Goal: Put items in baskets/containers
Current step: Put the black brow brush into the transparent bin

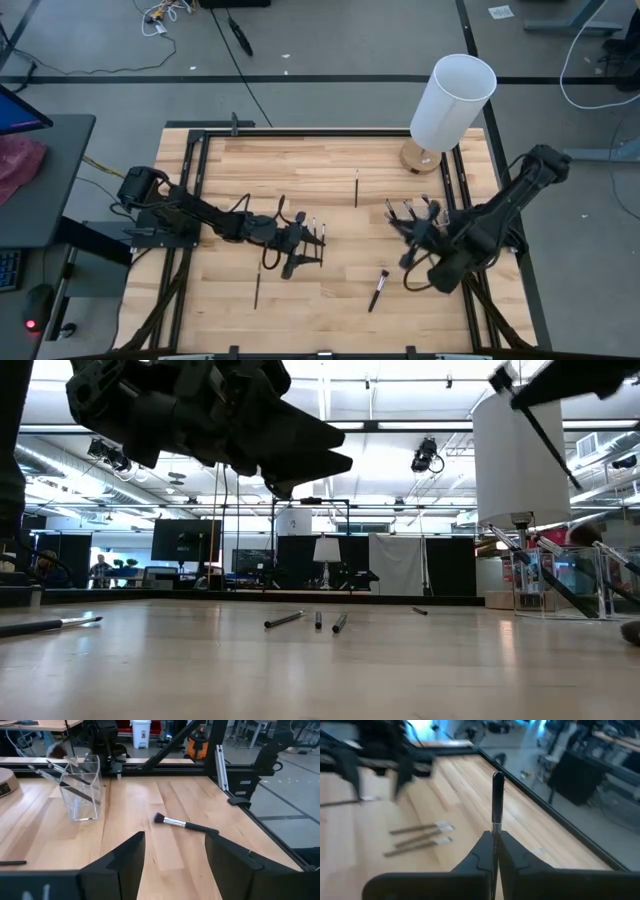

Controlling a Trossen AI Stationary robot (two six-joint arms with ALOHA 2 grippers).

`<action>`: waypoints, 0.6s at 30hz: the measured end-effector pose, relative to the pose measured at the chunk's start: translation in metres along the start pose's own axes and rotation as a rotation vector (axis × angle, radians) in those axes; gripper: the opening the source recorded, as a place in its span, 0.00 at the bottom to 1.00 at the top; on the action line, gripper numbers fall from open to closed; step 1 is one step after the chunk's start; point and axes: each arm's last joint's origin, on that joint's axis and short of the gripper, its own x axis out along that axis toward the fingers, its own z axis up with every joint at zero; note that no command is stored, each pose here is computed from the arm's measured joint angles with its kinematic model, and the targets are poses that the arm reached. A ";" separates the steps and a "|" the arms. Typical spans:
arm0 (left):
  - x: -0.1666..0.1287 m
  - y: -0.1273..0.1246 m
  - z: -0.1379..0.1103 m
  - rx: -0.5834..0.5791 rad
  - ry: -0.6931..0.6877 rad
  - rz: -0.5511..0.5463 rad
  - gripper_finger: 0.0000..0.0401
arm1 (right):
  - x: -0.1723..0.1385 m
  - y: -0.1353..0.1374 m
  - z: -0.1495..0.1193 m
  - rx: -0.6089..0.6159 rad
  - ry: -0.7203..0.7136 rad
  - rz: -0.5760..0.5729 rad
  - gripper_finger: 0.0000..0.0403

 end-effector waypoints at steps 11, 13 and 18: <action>0.000 0.001 -0.001 0.002 0.008 0.020 0.49 | -0.006 -0.055 -0.030 0.033 0.214 -0.254 0.01; 0.000 0.001 -0.002 0.002 0.017 0.021 0.49 | -0.005 -0.059 -0.038 0.056 0.244 -0.289 0.01; 0.000 0.001 -0.003 0.003 0.029 0.024 0.49 | 0.000 -0.069 -0.064 0.096 0.290 -0.373 0.01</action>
